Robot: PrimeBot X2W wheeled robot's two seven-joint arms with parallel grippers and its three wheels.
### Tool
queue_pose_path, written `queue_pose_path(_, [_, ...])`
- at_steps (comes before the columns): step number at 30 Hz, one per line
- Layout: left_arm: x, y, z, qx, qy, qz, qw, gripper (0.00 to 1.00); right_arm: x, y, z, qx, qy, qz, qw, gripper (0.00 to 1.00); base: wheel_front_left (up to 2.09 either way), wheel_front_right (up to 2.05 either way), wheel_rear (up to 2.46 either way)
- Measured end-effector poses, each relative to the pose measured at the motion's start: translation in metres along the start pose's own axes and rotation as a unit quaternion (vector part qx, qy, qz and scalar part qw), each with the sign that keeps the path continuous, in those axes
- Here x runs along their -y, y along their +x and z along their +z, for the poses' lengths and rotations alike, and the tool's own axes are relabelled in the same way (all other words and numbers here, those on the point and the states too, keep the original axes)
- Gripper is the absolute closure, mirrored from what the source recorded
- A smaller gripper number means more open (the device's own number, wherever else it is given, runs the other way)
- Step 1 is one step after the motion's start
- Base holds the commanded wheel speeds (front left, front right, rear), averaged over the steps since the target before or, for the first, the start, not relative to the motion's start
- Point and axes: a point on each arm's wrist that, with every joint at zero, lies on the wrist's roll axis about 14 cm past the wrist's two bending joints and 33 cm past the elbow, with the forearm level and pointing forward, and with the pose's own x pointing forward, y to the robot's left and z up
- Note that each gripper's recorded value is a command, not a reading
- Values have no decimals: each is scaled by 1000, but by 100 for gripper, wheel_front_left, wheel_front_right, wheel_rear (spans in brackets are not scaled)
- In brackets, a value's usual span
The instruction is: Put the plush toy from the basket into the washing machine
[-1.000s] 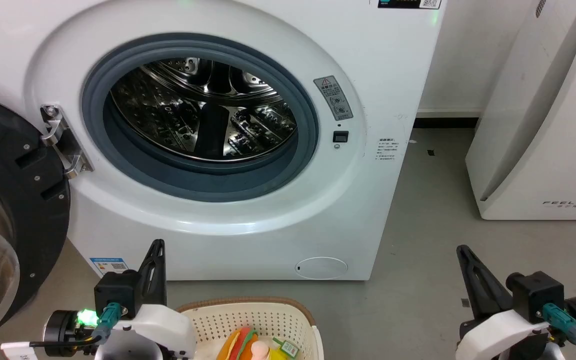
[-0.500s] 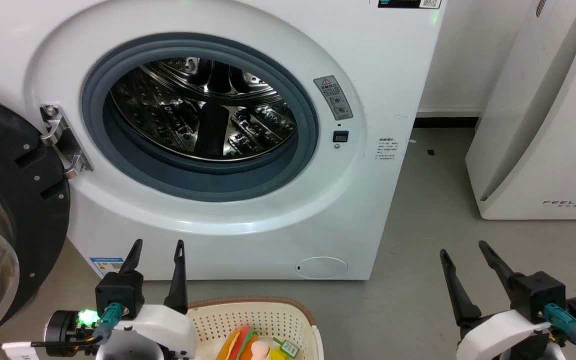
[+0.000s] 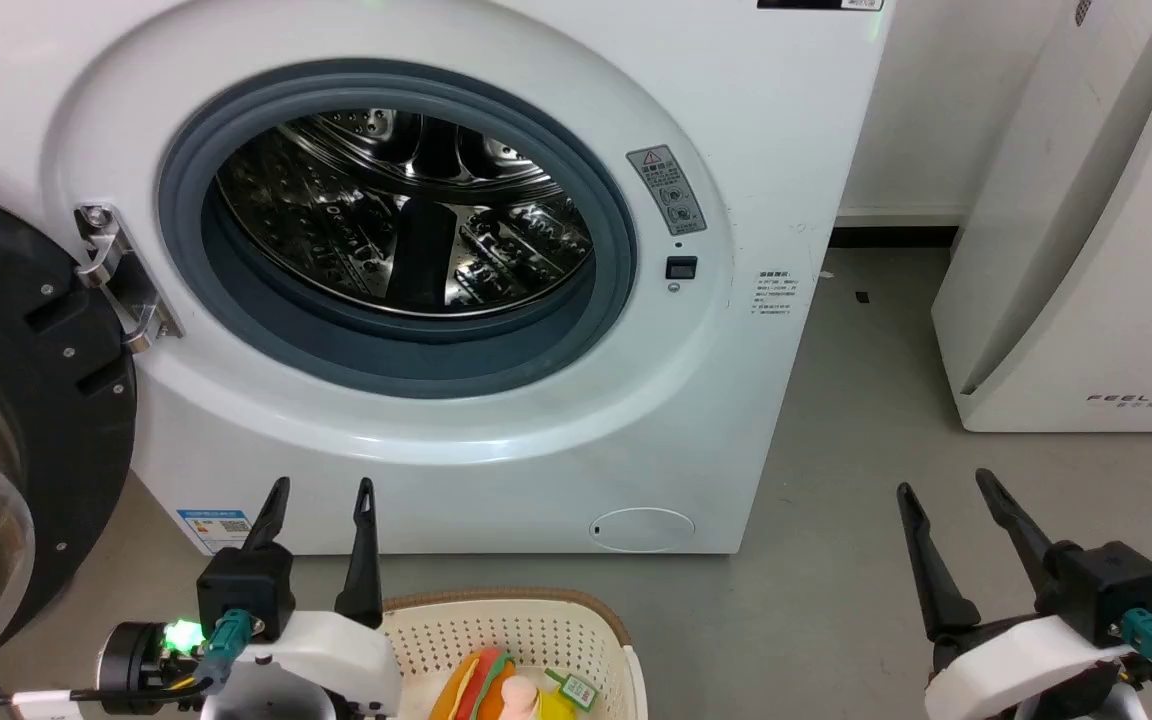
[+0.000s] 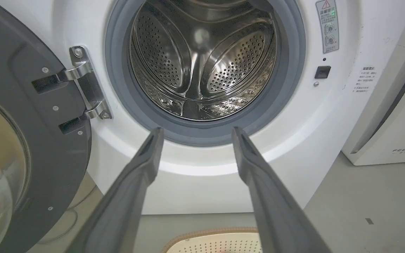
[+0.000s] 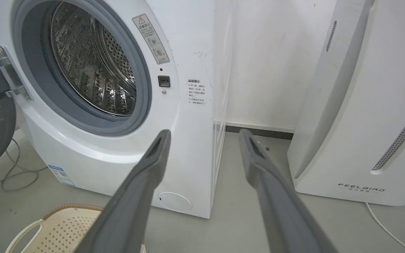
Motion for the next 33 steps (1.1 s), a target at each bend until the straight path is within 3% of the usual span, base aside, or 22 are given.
queue_pose_path(19, [27, 24, -45, -56, 6, -40, 998, 0, 12, 6, -8, 4, 30, -18, 999, 0, 0, 0, 0])
queue_pose_path(33, [52, 43, -128, -175, 29, -97, 979, 0, 27, 26, -15, 9, 49, -37, 998, 0, 0, 0, 0])
